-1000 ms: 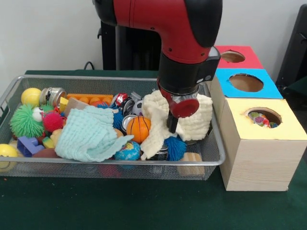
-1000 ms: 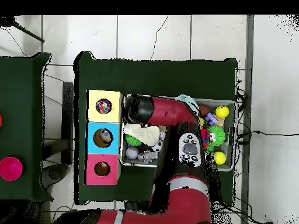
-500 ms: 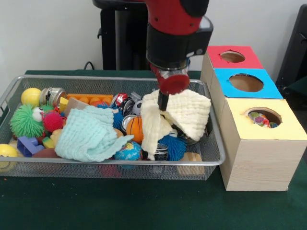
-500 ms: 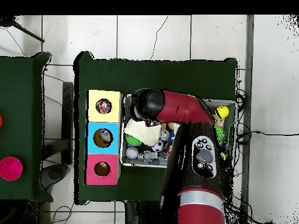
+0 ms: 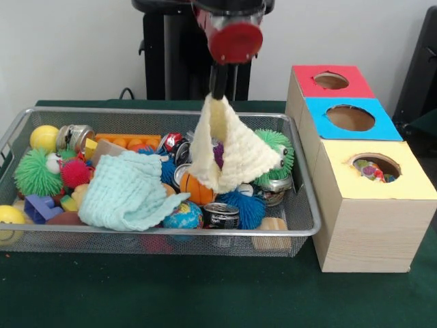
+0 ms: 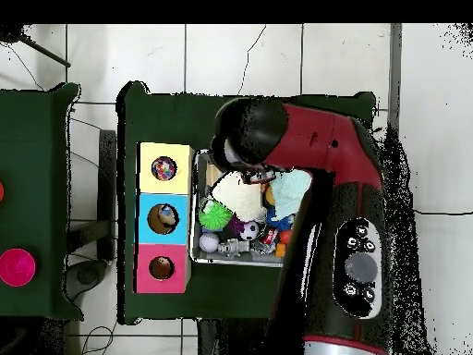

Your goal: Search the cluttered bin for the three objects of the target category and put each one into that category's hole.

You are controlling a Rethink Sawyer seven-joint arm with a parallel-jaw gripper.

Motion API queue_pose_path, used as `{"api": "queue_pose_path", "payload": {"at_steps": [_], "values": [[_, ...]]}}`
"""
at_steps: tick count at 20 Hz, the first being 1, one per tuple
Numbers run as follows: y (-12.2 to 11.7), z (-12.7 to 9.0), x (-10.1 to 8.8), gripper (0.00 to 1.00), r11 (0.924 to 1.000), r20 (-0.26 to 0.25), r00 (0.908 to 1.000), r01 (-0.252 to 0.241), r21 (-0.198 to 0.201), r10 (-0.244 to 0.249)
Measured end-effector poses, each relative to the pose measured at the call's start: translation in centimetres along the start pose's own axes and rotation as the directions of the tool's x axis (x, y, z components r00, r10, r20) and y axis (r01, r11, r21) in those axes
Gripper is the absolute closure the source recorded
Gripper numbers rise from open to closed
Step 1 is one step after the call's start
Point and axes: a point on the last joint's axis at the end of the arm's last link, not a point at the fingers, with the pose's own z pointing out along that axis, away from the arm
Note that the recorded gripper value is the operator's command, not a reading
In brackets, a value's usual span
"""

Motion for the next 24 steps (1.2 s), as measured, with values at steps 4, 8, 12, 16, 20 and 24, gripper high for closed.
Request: {"api": "queue_pose_path", "payload": {"at_steps": [4, 8, 12, 16, 20, 24], "values": [[0.4, -4.5, -0.8, 1.0, 0.9999, 0.008, 0.9999, -0.007, -0.01, 0.007], [0.6, -10.6, -1.5, 1.0, 0.9997, 0.01, 0.9998, -0.016, -0.016, 0.016], [0.4, -15.1, -2.1, 1.0, 0.9997, -0.002, 0.9997, -0.025, -0.007, 0.025], [-0.8, -21.0, -3.1, 1.0, 0.999, -0.049, 0.9981, -0.036, 0.026, 0.037], [-2.4, -25.1, -4.5, 1.0, 0.9974, -0.091, 0.9944, -0.049, 0.053, 0.054], [-4.2, -28.0, -6.0, 1.0, 0.997, -0.092, 0.993, -0.071, 0.03, 0.074]]}}
